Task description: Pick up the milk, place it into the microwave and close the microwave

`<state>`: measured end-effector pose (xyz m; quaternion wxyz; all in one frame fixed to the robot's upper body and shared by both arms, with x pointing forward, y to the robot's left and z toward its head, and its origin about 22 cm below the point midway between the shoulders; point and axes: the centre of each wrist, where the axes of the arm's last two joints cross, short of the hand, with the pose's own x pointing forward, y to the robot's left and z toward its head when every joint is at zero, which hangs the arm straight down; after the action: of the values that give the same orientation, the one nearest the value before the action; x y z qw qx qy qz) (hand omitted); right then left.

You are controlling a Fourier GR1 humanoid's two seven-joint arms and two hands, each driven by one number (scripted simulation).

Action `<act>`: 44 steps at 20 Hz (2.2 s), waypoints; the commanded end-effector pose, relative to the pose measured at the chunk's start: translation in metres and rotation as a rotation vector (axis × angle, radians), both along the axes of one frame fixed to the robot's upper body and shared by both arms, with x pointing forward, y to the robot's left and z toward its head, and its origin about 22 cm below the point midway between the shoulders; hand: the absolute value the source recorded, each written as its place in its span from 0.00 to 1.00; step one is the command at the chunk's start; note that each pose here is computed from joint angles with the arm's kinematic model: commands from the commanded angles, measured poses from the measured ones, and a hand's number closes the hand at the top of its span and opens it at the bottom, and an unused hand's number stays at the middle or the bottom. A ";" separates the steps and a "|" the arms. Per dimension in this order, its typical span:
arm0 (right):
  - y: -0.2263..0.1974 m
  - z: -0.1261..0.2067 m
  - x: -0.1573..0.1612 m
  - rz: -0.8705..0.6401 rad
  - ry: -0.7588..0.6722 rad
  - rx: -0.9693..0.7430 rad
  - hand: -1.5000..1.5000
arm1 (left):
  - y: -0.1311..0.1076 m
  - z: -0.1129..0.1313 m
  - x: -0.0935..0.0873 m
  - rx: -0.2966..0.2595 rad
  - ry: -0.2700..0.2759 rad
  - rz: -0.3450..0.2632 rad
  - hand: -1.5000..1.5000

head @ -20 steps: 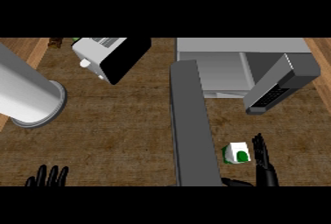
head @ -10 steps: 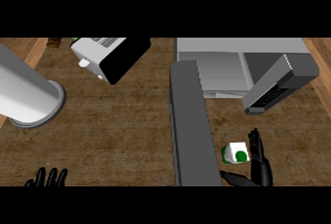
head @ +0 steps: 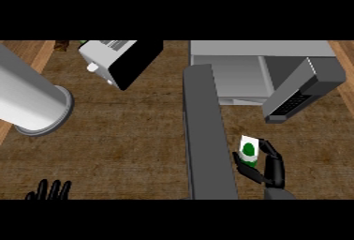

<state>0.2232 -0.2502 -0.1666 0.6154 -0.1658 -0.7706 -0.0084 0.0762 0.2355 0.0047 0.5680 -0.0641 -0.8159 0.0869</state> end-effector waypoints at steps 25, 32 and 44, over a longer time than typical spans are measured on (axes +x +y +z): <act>-0.027 0.040 0.057 0.110 -0.195 0.038 1.00 | -0.007 0.007 -0.023 -0.009 -0.007 0.003 0.00; -0.016 0.058 0.018 0.108 -0.157 0.006 1.00 | -0.016 0.008 -0.008 -0.009 -0.004 -0.037 0.00; 0.012 0.118 0.010 0.268 -0.204 0.307 1.00 | 0.001 0.003 -0.029 -0.007 0.013 0.001 0.00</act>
<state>0.2287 -0.2538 -0.0621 0.5476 0.0030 -0.8357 -0.0401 0.0565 0.2352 0.0120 0.5699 -0.0670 -0.8134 0.0956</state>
